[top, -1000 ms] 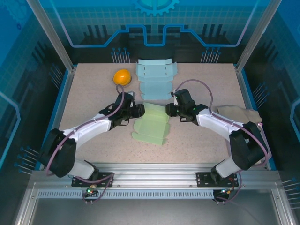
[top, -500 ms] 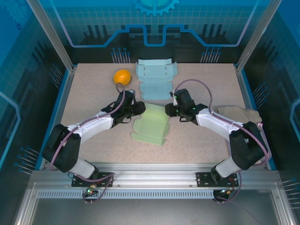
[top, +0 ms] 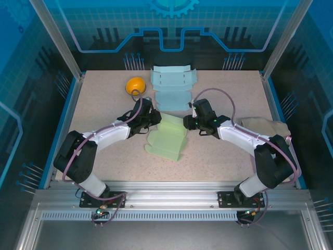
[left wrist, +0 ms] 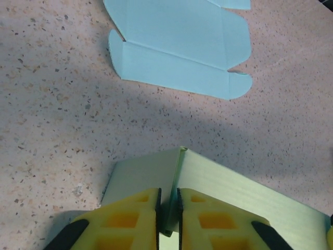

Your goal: Fold the paper box

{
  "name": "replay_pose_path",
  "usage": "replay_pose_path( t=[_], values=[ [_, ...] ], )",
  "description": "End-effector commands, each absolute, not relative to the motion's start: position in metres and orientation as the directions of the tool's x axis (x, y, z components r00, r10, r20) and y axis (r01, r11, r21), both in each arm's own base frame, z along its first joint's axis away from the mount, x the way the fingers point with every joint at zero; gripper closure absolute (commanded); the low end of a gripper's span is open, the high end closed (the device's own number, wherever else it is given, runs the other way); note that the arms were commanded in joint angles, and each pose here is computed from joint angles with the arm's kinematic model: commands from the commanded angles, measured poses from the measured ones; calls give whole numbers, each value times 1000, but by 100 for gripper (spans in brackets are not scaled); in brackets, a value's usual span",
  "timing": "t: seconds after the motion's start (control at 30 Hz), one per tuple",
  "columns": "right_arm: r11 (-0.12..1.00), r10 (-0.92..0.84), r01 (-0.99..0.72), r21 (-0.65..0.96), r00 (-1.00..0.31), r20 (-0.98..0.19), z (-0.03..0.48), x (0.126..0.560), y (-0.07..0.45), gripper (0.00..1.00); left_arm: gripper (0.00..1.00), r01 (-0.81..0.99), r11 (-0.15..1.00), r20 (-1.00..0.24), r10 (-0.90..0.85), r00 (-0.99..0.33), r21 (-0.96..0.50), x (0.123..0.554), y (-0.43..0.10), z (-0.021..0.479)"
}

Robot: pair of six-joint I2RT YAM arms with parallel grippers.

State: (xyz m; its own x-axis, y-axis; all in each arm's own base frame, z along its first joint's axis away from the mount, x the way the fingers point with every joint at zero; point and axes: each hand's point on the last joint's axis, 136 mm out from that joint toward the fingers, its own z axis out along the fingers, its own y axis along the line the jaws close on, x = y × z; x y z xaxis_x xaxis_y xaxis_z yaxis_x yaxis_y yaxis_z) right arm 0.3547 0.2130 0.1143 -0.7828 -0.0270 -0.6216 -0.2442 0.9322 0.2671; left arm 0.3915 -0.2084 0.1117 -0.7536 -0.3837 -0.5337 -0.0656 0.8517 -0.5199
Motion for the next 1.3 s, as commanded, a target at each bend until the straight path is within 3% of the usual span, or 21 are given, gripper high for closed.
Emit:
replay_pose_path(
  t=[0.0,0.13,0.27,0.43,0.7,0.83,1.03,1.27],
  values=[
    [938,-65,-251,239,-804,-592,104,347,215,69,84,-145,887,-474,-366,-801,-438,379,-194,74],
    [947,-63,-234,220,-807,-587,101,347,210,69,78,-120,883,-497,-363,-788,-454,379,-195,94],
    [957,-46,-202,207,-812,-582,99,347,204,69,61,-124,897,-522,-354,-776,-424,375,-186,122],
    [964,-10,-161,211,-816,-578,98,348,200,69,59,-183,904,-509,-375,-775,-387,351,-164,143],
    [968,22,-125,218,-821,-571,99,350,199,69,60,-251,873,-354,-411,-840,-419,278,-149,89],
    [966,23,-127,224,-823,-567,98,349,202,69,48,-264,820,-296,-454,-840,-508,254,-154,66],
    [967,22,-126,221,-823,-568,98,350,203,69,37,-221,770,-311,-478,-822,-599,245,-175,65],
    [969,24,-120,217,-824,-566,97,346,200,69,43,-232,765,-303,-486,-820,-601,256,-187,45]
  ],
)
